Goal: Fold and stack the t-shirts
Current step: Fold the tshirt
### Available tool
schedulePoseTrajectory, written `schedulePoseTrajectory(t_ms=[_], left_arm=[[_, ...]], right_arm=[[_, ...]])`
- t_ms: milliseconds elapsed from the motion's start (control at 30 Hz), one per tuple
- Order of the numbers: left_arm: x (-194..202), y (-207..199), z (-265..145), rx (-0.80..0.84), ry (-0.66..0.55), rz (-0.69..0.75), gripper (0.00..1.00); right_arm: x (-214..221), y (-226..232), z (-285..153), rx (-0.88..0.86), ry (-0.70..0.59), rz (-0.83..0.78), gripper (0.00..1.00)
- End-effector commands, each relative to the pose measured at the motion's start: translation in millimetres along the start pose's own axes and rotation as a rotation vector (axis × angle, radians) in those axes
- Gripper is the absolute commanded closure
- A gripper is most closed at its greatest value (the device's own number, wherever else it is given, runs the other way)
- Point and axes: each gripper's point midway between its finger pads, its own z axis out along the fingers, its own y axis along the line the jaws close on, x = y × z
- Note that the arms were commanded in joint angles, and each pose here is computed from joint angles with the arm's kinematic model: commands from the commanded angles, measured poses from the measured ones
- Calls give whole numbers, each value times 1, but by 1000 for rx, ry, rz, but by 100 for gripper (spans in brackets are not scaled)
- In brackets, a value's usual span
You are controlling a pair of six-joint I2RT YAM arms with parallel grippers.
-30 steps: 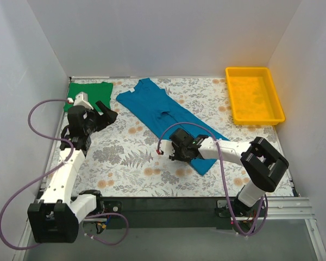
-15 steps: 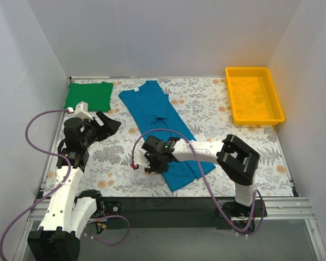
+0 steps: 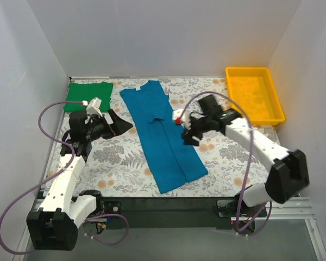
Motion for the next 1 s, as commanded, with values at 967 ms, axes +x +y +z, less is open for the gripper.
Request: schedulePoseTrajectory(t_ms=[967], left_arm=[[59,-25,-5,-125,-32,185,7]], right_arm=[[31,-343,77,287,-502,1207,36]])
